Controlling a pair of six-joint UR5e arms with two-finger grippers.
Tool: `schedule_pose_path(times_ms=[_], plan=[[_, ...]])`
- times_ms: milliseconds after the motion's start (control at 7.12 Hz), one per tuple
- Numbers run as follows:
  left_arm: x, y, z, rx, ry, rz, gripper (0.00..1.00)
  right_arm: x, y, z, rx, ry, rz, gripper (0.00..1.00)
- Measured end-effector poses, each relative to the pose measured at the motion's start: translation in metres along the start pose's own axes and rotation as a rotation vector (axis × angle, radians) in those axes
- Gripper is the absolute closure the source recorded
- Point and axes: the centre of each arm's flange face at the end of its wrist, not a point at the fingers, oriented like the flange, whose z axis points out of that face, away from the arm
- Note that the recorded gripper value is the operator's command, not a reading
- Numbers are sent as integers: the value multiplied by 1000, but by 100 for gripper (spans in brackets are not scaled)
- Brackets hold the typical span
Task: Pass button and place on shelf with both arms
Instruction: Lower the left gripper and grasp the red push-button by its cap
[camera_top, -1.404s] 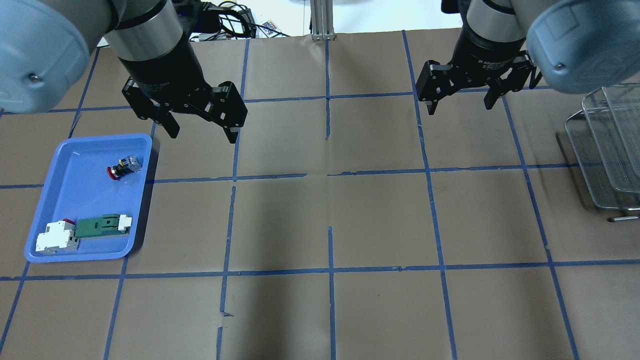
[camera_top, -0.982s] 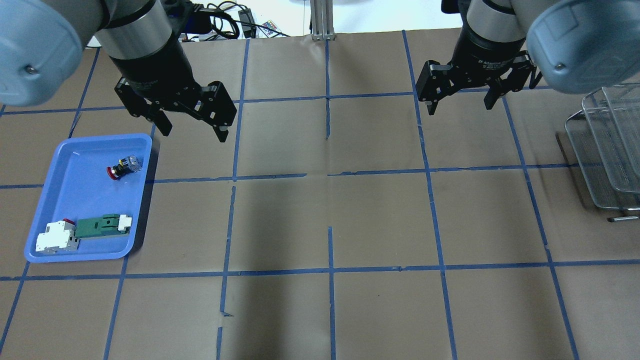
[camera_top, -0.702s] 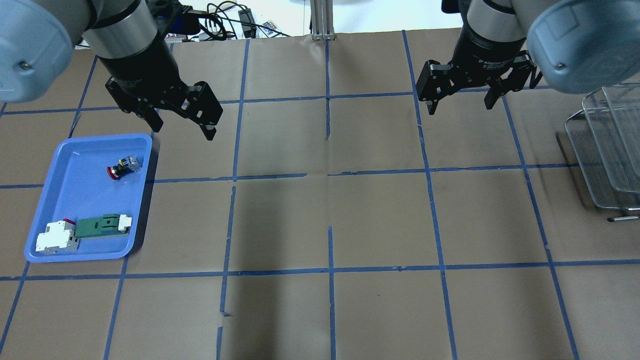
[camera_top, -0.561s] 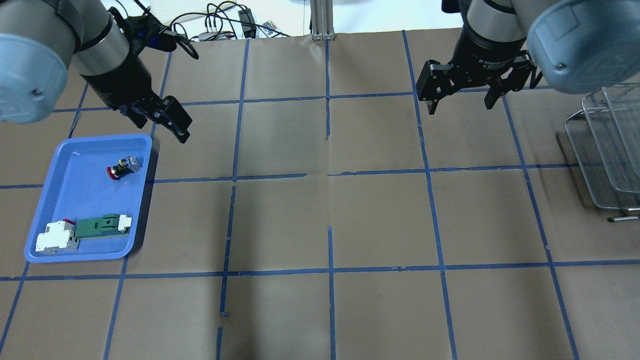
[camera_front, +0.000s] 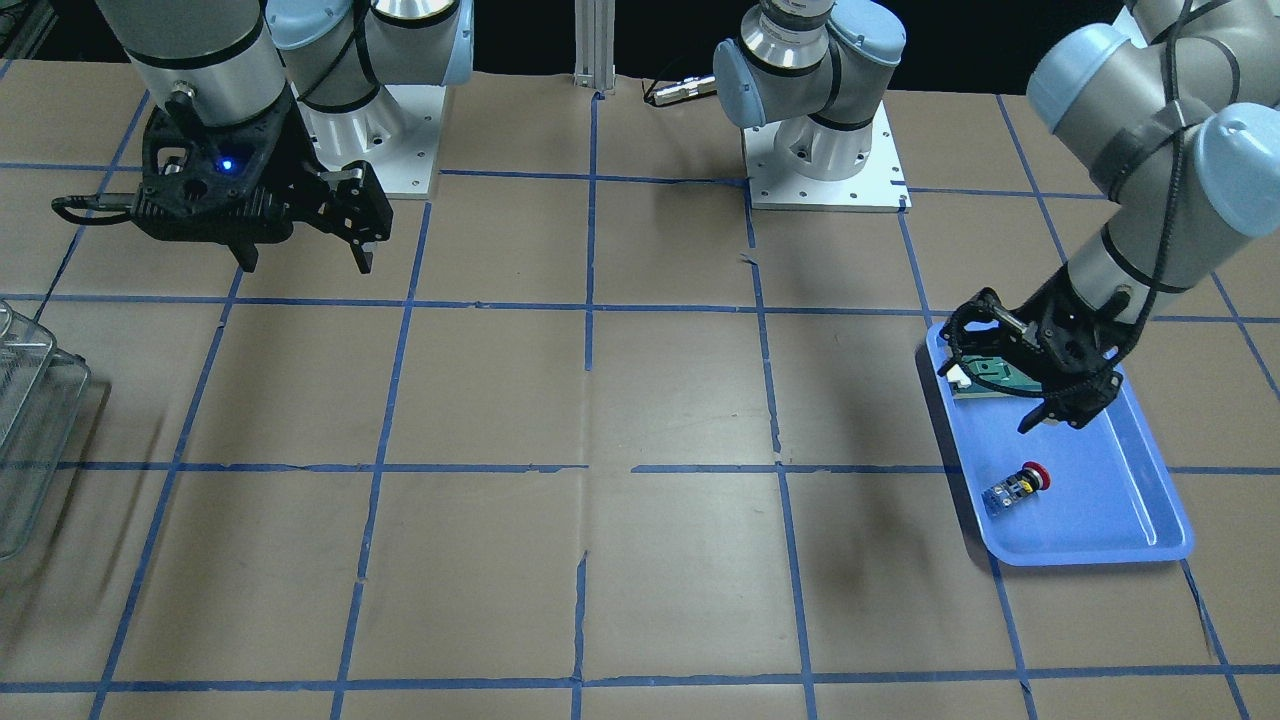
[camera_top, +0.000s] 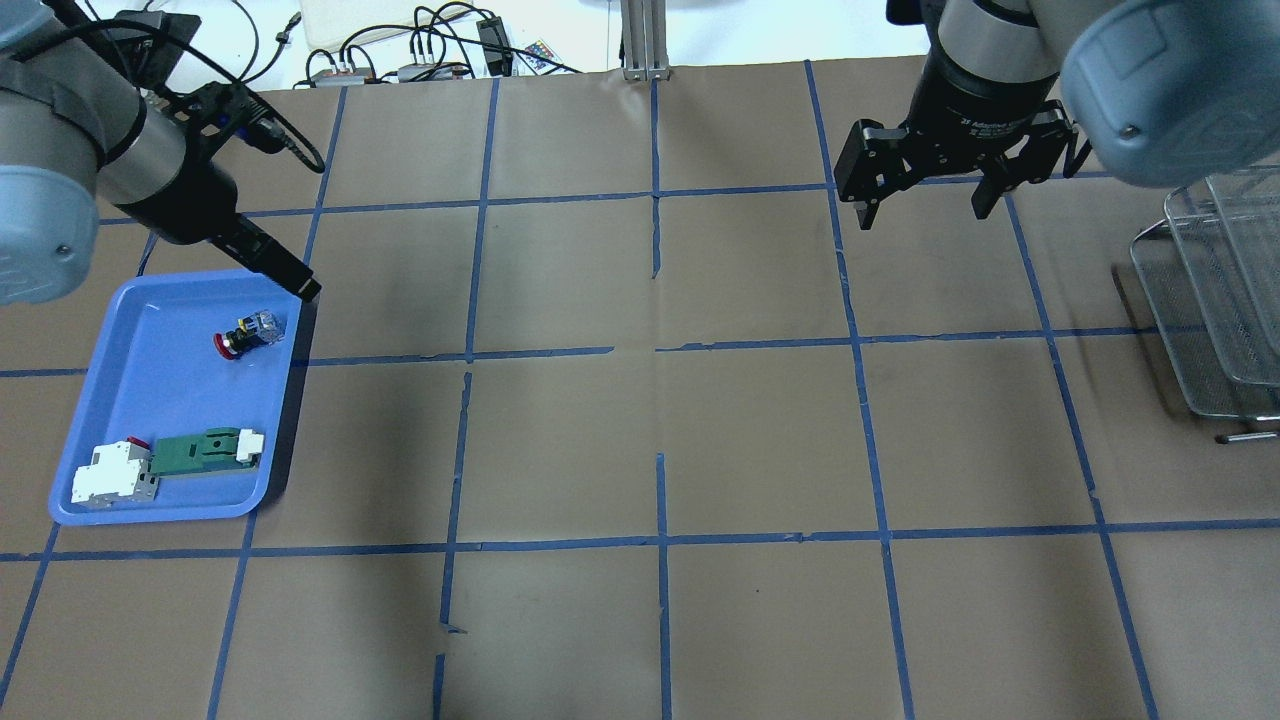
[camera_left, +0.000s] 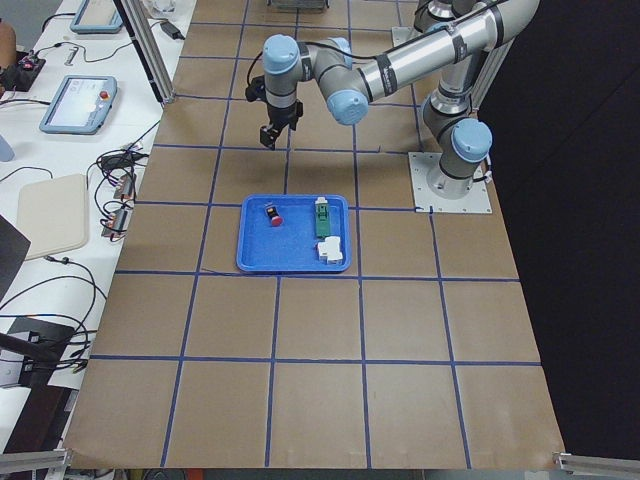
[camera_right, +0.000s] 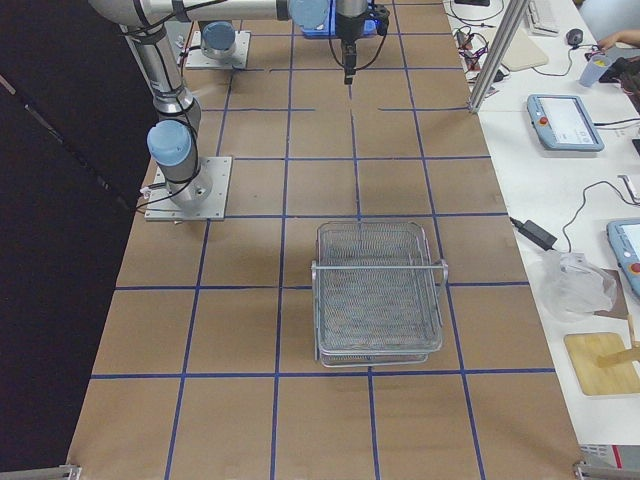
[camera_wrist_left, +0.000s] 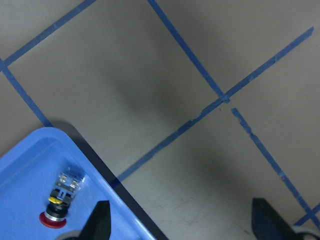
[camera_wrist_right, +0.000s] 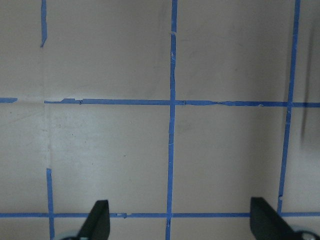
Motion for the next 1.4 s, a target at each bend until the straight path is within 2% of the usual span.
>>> schedule_pose_path(times_ms=[281,421,561,842,982,1404], plan=[[-63,41,29,47,-11,157,0,-2,10,-10,-20,-10,3,0],[-87,59,41,85,-5,224,0,-5,12,-13,-19,-31,7,0],[-105,75,55,135,14,254,0,-7,11,-12,-19,-46,9,0],[-132,109,88,265,61,345,2,-8,9,-8,-12,-48,6,0],[-141,125,103,311,79,388,2,-8,8,-7,-6,-48,6,0],[-142,167,138,377,156,416,3,-8,8,-6,-3,-53,8,0]])
